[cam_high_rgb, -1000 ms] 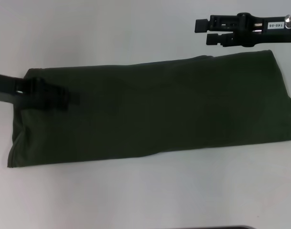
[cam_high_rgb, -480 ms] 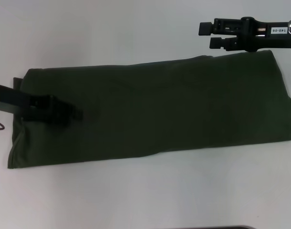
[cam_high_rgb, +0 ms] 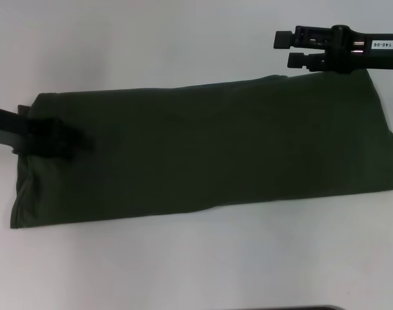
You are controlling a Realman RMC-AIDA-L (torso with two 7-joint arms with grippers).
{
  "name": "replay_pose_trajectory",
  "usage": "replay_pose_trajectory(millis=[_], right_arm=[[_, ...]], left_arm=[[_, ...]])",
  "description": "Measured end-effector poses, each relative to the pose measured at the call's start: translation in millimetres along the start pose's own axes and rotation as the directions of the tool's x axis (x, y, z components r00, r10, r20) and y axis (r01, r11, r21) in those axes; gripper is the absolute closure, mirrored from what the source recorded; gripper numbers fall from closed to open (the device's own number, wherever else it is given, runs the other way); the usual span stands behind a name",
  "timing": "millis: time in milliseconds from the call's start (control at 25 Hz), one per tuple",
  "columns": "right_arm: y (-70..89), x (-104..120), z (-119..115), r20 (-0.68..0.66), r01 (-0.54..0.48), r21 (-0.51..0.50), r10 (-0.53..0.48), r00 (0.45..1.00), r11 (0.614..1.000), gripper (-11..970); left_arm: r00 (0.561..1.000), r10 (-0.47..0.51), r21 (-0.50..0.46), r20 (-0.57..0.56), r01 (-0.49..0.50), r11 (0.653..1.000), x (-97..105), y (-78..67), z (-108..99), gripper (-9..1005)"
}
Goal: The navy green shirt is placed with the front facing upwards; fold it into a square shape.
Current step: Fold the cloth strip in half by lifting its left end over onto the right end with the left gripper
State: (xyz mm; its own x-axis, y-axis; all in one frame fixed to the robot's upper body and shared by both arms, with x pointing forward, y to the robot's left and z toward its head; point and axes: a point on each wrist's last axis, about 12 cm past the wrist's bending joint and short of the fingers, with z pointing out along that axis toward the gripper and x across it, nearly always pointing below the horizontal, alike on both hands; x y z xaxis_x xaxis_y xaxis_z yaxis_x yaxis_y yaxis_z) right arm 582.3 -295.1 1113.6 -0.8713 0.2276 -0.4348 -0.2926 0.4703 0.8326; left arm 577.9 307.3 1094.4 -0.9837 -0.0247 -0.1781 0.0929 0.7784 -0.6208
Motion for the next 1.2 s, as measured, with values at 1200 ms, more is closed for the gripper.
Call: replay_pose_trajectory(millis=[1200], right_arm=[[3.4,-6,-3,-0.017,0.001,0.006,-0.001,1.000,1.000,18]], left_arm=[[1.000,-0.009,0.011,-0.022,0.009,1.000,7,1.4,-24,446]])
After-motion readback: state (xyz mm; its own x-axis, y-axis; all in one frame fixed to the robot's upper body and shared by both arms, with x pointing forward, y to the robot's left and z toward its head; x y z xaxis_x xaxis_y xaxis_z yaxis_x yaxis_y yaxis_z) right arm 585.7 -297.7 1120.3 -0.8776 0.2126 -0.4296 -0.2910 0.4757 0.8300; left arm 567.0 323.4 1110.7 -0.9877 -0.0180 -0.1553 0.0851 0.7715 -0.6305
